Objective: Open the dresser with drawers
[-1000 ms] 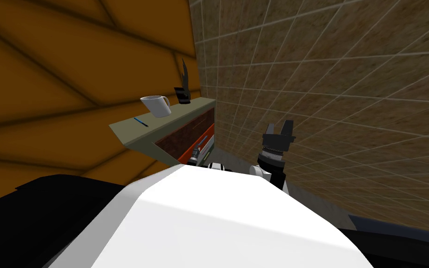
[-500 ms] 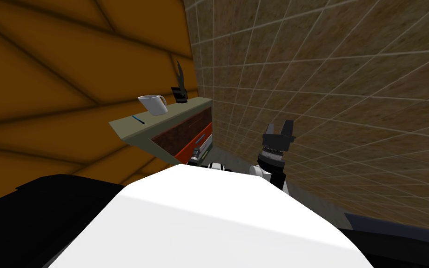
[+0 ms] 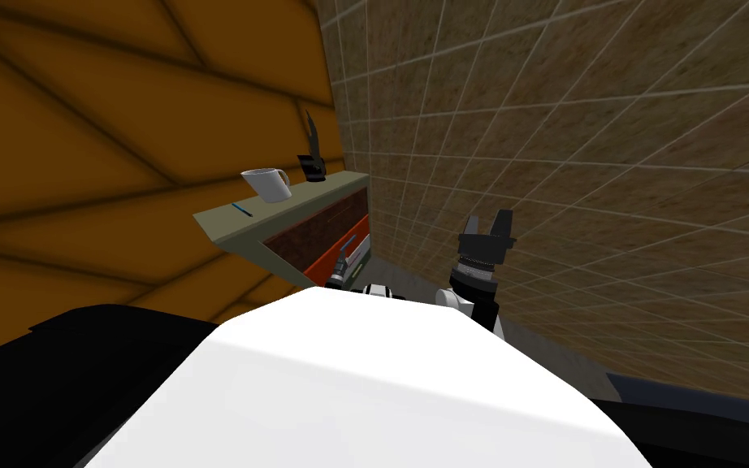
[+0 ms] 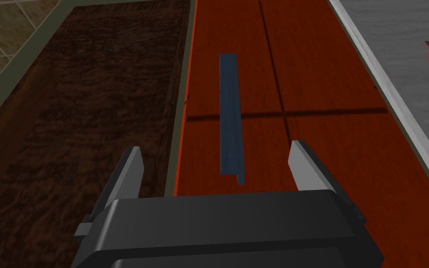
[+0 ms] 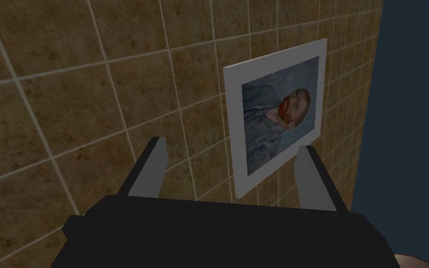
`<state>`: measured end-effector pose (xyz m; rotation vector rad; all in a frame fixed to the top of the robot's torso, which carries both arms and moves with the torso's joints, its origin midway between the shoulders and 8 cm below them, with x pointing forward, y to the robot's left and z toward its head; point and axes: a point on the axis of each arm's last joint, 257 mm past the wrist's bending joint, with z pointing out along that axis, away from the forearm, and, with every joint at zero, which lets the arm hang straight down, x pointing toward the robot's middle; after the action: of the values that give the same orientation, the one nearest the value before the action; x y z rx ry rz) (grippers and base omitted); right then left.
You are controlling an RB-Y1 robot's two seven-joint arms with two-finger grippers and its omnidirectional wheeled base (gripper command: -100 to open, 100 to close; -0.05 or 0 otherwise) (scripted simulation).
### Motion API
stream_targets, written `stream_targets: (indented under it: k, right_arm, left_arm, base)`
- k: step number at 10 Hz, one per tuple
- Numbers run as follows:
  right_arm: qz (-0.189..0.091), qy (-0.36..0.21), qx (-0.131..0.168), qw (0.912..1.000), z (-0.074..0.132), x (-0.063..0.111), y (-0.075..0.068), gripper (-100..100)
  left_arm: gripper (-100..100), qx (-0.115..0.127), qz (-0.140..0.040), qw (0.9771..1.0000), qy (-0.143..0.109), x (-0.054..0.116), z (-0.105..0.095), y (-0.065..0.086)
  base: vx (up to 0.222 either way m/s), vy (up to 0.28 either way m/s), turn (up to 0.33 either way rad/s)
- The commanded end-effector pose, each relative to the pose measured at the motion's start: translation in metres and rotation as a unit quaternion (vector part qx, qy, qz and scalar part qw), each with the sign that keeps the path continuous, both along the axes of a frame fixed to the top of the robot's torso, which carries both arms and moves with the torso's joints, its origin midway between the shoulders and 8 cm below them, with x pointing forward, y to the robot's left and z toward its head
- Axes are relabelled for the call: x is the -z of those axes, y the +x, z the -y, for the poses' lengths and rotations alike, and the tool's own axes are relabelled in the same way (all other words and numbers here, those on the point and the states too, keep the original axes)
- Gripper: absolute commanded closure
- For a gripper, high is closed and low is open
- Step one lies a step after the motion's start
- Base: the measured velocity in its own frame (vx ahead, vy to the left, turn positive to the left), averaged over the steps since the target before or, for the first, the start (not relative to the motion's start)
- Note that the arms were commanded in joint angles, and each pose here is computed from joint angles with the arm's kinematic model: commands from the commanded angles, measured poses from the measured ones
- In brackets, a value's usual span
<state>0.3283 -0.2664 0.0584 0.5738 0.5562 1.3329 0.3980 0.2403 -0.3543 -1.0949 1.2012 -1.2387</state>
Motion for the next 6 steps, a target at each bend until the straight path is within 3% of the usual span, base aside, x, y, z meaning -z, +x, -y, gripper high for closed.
stream_targets:
  k: [1,2,3,4,5,6]
  right_arm:
    - [0.000,0.000,0.000,1.0000,0.0000,0.0000,0.0000,0]
    - [0.000,0.000,0.000,1.0000,0.0000,0.0000,0.0000,0]
    - [0.000,0.000,0.000,1.0000,0.0000,0.0000,0.0000,0]
    - [0.000,0.000,0.000,1.0000,-0.0001,0.0000,0.0000,0]
    - [0.000,0.000,0.000,1.0000,-0.0001,-0.0001,0.0000,0]
    - [0.000,0.000,0.000,1.0000,-0.0001,-0.0001,0.0000,0]
  left_arm:
    - [-100,-0.003,-0.002,1.0000,-0.006,0.0065,-0.0021,-0.0061]
    - [-100,-0.007,-0.004,0.9998,-0.019,0.0097,0.0059,-0.0066]
    - [-100,-0.005,-0.003,0.9999,-0.012,0.0084,0.0022,-0.0064]
    - [-100,-0.006,-0.003,0.9998,-0.016,0.0038,0.0020,0.0031]
    - [-100,-0.006,-0.001,0.9999,-0.015,0.0055,0.0033,-0.0011]
    - [100,-0.006,-0.002,0.9999,-0.015,0.0056,0.0034,-0.0003]
  base:
    - [0.060,0.153,-0.020]
    - [0.061,0.131,-0.008]
    - [0.029,0.058,-0.004]
    - [0.036,0.003,0.022]
    - [0.004,-0.012,0.016]
    - [0.000,0.000,0.000]
